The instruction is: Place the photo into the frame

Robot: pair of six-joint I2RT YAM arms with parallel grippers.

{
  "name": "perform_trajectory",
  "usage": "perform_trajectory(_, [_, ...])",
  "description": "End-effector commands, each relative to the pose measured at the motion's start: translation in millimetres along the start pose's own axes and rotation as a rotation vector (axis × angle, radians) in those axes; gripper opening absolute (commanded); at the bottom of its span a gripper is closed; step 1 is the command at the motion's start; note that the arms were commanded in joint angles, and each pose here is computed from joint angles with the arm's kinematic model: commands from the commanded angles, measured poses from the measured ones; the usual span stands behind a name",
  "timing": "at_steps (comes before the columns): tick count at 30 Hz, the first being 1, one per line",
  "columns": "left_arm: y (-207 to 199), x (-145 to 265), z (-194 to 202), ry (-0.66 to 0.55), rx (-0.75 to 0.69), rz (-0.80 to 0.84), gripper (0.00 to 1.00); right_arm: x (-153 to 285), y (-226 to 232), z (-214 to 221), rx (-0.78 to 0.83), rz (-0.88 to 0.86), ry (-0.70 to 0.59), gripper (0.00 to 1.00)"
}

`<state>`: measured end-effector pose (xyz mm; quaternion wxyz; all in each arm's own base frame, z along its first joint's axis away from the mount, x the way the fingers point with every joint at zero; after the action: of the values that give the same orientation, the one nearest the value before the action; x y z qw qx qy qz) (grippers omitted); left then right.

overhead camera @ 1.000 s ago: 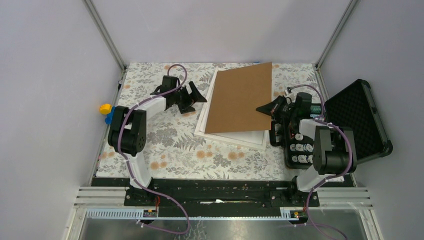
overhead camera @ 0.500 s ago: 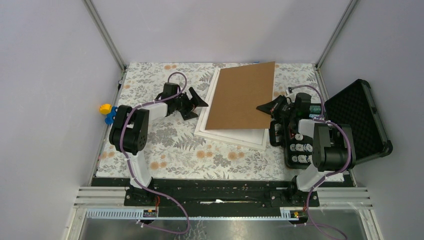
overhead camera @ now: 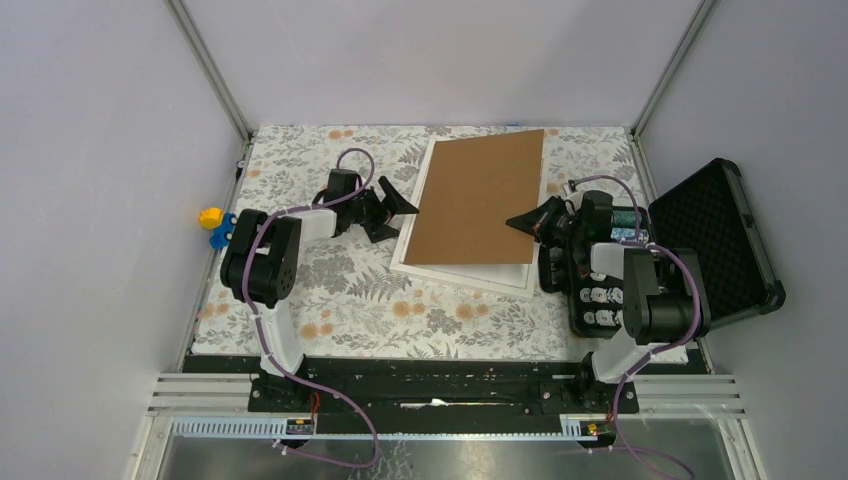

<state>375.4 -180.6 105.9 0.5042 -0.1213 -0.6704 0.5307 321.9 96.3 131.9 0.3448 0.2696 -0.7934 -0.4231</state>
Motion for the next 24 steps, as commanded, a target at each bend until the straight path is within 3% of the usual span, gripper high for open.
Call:
perform_trajectory(1, [-6,1,7,0.025,-0.027,0.031,0.99,-8,17,-1,0.093,-0.051,-0.023,0.0])
perform_trajectory(15, [-6,1,12,0.035,-0.027,0.029,0.99,-18,18,9,0.105,-0.01,-0.049,0.0])
perform_trajectory(21, [-15,8,8,0.008,-0.078,0.009,0.99,-13,13,5,0.192,0.159,0.022,0.3])
perform_trajectory(24, [-25,15,4,-0.027,-0.139,-0.011,0.99,-7,5,8,0.218,0.29,0.109,0.51])
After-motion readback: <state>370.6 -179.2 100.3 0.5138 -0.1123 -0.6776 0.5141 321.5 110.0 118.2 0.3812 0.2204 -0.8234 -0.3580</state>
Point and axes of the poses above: each gripper's point midway between its finger pads, its own x axis back along the fingers, its own y axis along the line the jaws close on, z = x × y, the point moved 7 cm from there along x, back along the fingers, and after that the axes turned 14 degrees about x, right-handed, at the moved point
